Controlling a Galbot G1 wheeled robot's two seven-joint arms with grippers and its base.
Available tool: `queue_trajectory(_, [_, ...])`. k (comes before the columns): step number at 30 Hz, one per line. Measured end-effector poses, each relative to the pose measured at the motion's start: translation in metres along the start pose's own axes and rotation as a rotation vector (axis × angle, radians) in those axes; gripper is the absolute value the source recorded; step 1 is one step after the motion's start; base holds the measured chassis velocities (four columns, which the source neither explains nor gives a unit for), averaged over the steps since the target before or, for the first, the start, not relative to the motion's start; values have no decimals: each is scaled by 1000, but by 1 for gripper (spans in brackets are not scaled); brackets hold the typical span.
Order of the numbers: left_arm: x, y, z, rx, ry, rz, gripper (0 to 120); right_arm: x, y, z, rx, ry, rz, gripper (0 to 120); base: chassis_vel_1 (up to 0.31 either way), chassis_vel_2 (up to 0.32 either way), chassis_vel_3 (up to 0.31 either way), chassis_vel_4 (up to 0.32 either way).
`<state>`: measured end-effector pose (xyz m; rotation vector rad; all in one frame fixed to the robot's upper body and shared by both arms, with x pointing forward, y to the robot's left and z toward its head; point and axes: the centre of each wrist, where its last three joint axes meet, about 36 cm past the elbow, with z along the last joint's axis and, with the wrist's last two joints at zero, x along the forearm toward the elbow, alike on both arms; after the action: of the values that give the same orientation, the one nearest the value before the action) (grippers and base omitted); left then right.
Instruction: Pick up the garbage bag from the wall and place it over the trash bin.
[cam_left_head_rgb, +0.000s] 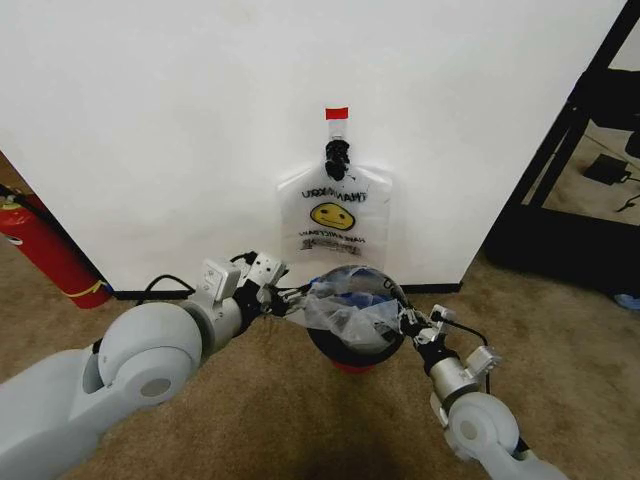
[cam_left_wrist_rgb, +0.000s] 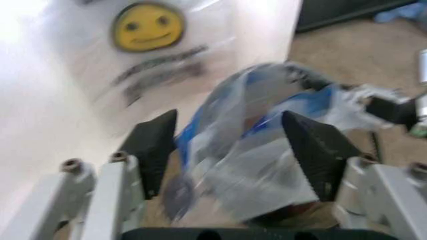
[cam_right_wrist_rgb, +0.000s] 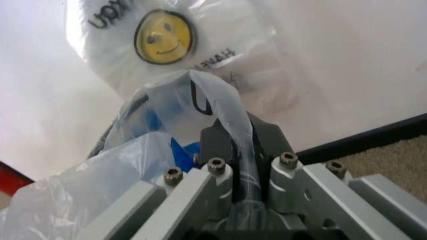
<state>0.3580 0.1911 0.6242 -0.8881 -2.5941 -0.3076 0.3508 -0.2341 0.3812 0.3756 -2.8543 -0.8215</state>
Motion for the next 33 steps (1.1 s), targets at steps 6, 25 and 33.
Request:
queue_trajectory(6, [-52,-18,-9,-17,28,128,92,3,2,0,26,2,-10,2,0,0,0,0])
queue_trajectory(25, [-115,-6,-16,32,169,132,68,6,5,-10,41,1,-15,2,0,0,0,0])
queue_trajectory(33, [-121,-5,0,23,212,152,67,7,7,-12,35,5,-16,2,0,0,0,0])
